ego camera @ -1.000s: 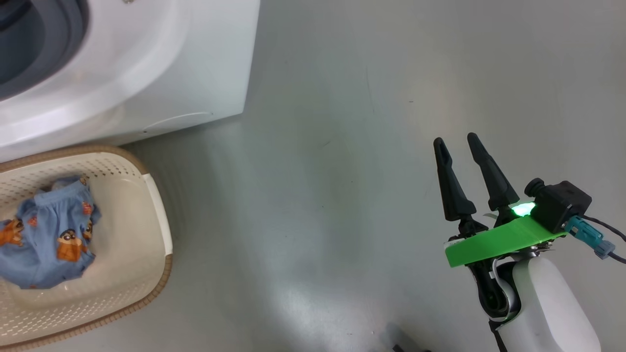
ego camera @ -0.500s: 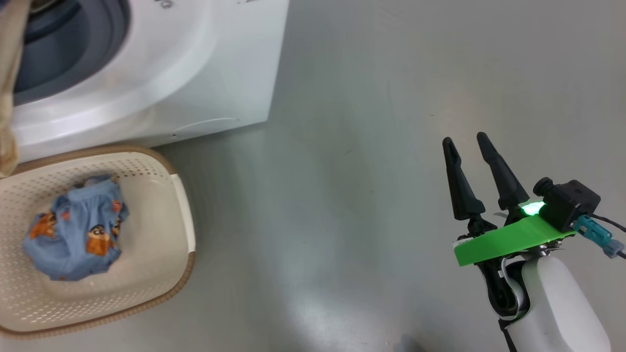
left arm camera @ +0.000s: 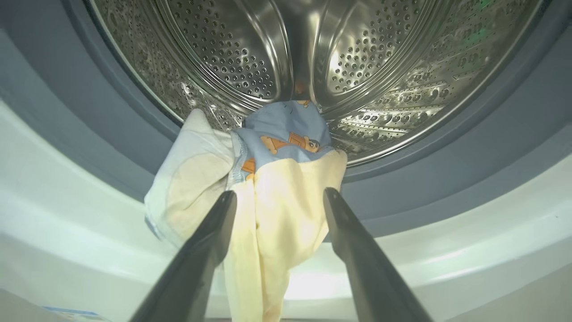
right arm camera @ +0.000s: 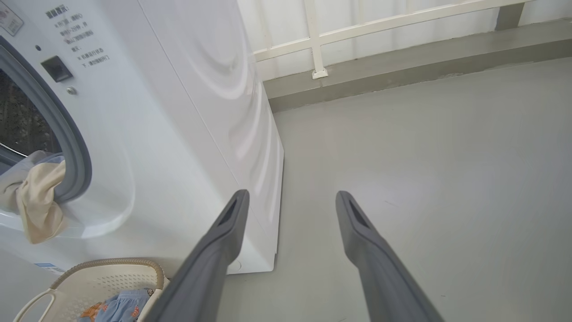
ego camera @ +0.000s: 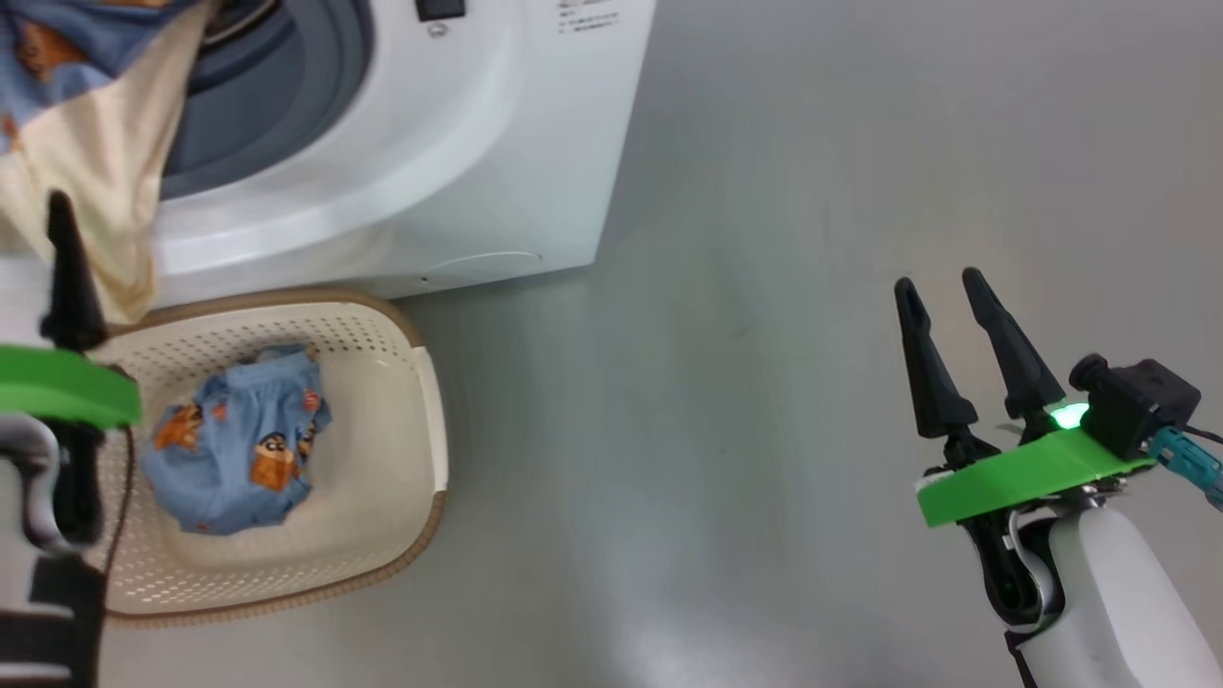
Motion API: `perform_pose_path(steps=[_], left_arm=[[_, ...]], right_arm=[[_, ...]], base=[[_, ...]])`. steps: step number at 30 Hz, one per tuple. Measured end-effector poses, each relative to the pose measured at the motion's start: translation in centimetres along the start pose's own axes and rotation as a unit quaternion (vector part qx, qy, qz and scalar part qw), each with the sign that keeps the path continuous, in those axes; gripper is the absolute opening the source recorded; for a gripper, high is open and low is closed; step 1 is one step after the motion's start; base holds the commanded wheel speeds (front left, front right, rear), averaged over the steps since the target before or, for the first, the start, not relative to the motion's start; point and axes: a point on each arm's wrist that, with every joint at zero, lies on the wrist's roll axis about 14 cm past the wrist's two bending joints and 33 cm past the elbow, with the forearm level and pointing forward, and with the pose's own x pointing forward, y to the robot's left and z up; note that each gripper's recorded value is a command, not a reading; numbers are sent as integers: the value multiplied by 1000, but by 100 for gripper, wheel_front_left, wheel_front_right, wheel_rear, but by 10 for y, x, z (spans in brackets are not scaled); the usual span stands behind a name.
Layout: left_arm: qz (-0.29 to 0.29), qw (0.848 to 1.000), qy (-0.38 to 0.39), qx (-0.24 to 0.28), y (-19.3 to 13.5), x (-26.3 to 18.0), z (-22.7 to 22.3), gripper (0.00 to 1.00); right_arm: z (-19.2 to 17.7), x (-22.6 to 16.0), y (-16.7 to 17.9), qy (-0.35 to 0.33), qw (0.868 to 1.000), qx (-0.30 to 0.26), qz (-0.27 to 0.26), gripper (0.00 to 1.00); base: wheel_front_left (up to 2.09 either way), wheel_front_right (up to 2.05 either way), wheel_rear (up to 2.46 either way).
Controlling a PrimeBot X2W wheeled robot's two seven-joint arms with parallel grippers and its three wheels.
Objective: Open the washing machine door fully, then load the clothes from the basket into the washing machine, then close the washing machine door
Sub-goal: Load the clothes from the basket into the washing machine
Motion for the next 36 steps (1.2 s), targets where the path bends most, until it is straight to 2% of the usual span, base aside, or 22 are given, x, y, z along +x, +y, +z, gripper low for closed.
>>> perform_pose_path(steps=[22, 36], left_arm=[[93, 996, 11, -7, 43, -132, -12, 100], [108, 994, 10, -14, 45, -146, -16, 100]], right_arm=[[12, -11, 12, -6, 1000, -8, 26, 100], [8, -10, 8, -1, 1000, -10, 22, 100]], base=[[0, 0, 0], [0, 0, 0]])
